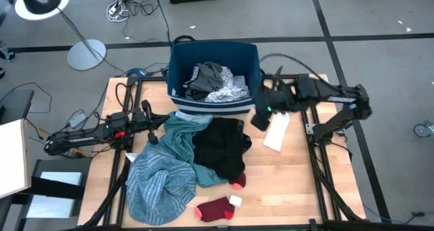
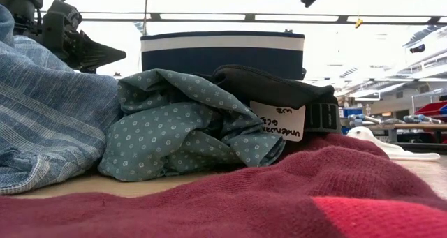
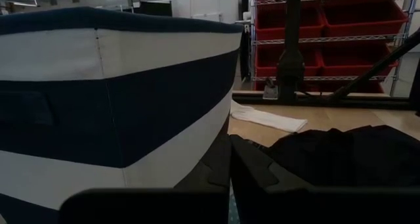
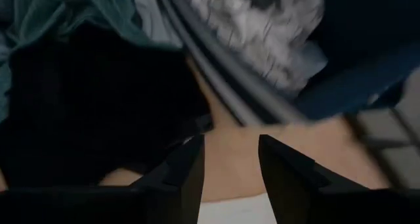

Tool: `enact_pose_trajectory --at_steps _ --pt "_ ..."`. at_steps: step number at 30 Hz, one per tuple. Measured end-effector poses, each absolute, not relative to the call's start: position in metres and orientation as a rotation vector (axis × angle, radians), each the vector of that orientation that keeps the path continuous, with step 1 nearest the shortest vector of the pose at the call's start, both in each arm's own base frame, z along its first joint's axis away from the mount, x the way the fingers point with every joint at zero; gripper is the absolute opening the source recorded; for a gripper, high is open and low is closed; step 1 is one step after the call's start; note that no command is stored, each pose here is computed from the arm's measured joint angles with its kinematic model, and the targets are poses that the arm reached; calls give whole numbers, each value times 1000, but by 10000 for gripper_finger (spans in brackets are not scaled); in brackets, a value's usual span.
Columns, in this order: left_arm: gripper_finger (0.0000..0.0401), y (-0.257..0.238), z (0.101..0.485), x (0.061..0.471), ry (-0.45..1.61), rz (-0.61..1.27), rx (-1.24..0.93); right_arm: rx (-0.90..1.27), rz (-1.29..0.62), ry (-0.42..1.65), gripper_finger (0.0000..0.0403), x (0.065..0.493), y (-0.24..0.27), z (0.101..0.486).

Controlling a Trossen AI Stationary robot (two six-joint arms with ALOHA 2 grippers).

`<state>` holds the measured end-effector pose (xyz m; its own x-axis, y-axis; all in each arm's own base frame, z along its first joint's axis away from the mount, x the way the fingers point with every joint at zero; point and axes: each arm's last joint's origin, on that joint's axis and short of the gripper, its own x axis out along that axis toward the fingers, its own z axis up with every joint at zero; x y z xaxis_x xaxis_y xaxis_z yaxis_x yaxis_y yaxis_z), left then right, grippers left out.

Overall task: Sort clothes
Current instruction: Put the blue shirt into the blue laundry bin

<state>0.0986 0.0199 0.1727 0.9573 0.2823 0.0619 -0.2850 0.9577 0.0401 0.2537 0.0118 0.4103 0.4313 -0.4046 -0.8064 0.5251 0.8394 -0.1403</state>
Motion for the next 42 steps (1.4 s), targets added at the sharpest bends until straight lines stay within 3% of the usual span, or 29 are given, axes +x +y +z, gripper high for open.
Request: enact_pose_trajectory --at_steps 13,24,34,42 --pt "12 20 173 99 -56 288 49 408 -564 764 138 167 39 291" --pt "12 20 173 99 -56 288 49 542 -491 585 135 143 33 190" --pt "12 20 188 96 -212 290 48 536 -339 306 130 150 35 158" --pt "12 17 200 95 -223 207 -107 520 -287 284 128 150 36 157"
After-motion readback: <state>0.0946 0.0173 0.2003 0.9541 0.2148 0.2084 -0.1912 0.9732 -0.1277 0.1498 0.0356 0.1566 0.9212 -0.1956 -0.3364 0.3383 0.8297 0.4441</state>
